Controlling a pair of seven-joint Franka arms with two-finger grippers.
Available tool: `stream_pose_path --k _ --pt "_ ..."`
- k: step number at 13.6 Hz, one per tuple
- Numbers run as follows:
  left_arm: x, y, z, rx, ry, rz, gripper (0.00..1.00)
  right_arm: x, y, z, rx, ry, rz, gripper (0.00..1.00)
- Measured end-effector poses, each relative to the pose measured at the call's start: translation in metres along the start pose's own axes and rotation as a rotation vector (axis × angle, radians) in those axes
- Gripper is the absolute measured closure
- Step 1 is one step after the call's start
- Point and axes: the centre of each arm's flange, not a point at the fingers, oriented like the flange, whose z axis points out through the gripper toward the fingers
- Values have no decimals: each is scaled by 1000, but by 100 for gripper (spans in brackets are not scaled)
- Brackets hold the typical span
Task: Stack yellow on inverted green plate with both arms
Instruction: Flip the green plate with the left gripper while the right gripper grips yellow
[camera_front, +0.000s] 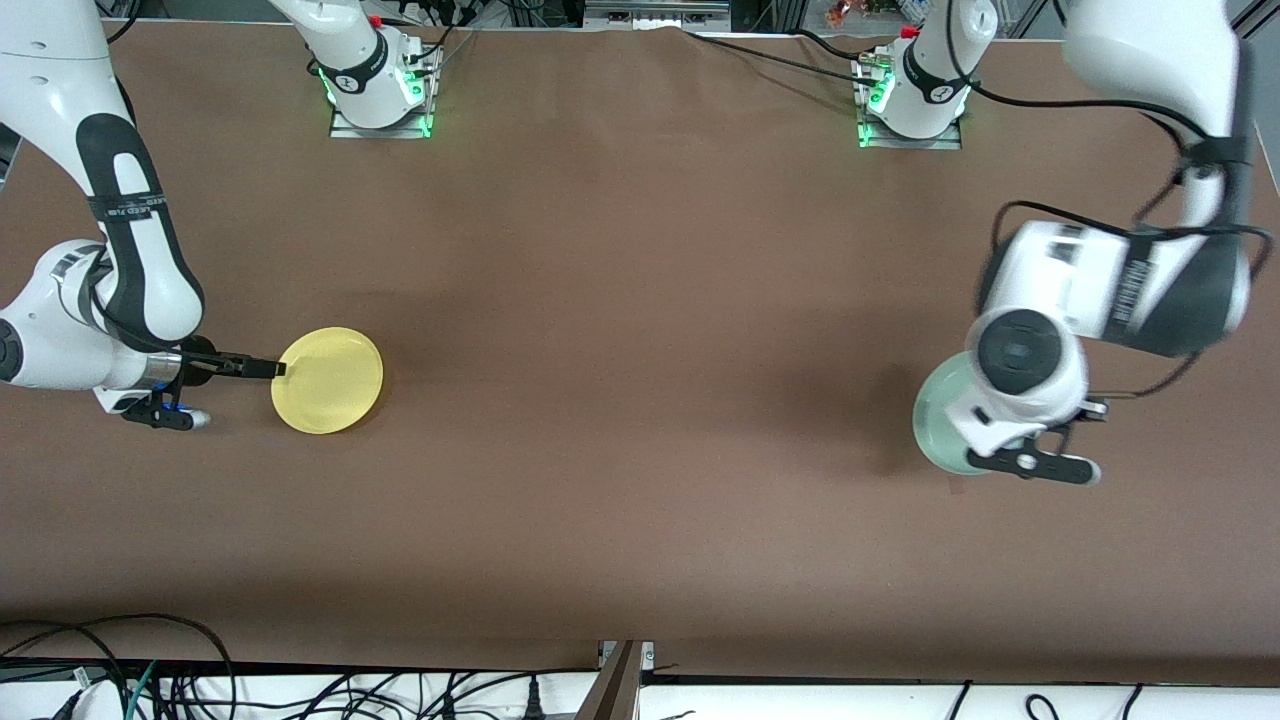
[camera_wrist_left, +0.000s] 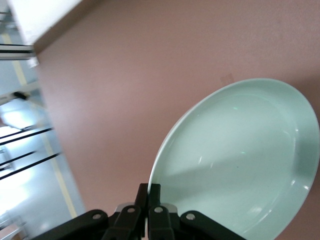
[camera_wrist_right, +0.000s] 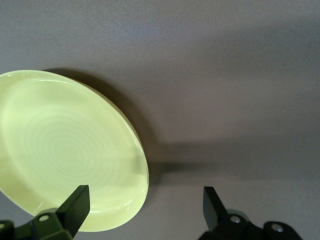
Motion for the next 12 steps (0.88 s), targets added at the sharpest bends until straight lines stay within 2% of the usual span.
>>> stream_pose_path --k 2,5,7,10,12 --pt "-17 57 -46 156 23 -37 97 -1 4 13 -13 30 -36 0" --pt "-43 163 -78 273 61 -80 97 -4 6 20 -15 31 -49 0" --pt "-64 239 -81 393 107 -113 97 -4 5 21 -8 32 -47 0" --pt "-100 330 -90 552 230 -74 97 -5 4 25 18 31 -60 0" --pt "-120 378 -90 652 310 -32 97 -5 3 28 37 33 -76 11"
